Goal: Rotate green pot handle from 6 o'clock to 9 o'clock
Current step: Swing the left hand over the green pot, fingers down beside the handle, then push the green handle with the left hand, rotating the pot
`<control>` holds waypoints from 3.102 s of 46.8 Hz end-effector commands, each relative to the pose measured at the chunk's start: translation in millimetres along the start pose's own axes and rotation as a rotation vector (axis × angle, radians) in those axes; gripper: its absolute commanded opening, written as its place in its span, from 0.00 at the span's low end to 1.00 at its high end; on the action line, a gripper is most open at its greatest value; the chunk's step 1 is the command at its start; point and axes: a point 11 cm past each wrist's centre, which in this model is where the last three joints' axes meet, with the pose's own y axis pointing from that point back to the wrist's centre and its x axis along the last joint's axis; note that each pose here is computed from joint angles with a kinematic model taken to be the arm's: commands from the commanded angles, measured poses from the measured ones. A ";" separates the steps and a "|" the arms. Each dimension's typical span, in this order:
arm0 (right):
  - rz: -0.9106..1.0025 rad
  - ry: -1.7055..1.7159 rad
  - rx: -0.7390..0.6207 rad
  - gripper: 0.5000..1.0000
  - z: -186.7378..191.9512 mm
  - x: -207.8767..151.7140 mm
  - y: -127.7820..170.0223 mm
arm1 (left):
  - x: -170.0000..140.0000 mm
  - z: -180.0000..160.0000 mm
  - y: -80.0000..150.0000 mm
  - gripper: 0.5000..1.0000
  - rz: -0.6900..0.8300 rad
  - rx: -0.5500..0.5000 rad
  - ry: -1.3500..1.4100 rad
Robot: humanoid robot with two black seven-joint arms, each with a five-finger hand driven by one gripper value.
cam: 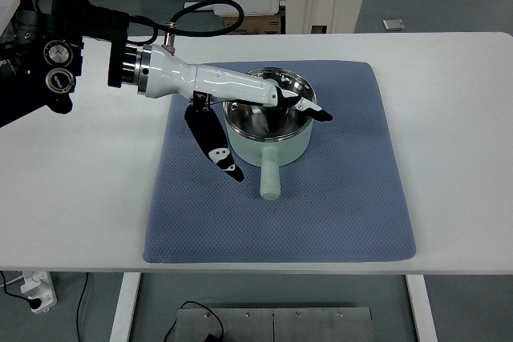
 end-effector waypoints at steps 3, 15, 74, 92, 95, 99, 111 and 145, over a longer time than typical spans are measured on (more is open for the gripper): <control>0.000 0.000 0.000 1.00 0.0 -0.1 0.0 | 3.6 5.6 -8.9 1.00 -0.025 0.011 -0.065; 0.000 0.000 0.000 1.00 0.0 -0.1 0.0 | -5.8 0.7 -20.3 1.00 -0.081 0.052 -0.142; 0.000 0.000 0.000 1.00 0.0 -0.1 0.0 | -80.0 -37.8 -55.1 1.00 -0.395 0.187 -0.285; 0.000 0.000 0.000 1.00 0.0 -0.1 0.0 | -83.0 -43.1 -56.7 1.00 -0.416 0.215 -0.313; 0.000 0.000 -0.001 1.00 0.9 -0.1 0.0 | -84.6 -44.3 -56.3 1.00 -0.426 0.221 -0.318; 0.000 0.000 0.000 1.00 0.0 -0.1 0.0 | -87.2 -46.2 -55.6 1.00 -0.442 0.228 -0.323; 0.000 0.000 0.000 1.00 0.0 -0.1 0.0 | -85.7 -51.6 -48.2 1.00 -0.466 0.266 -0.339; 0.000 0.000 0.000 1.00 0.0 -0.1 0.0 | -88.7 -65.8 -31.5 1.00 -0.529 0.346 -0.402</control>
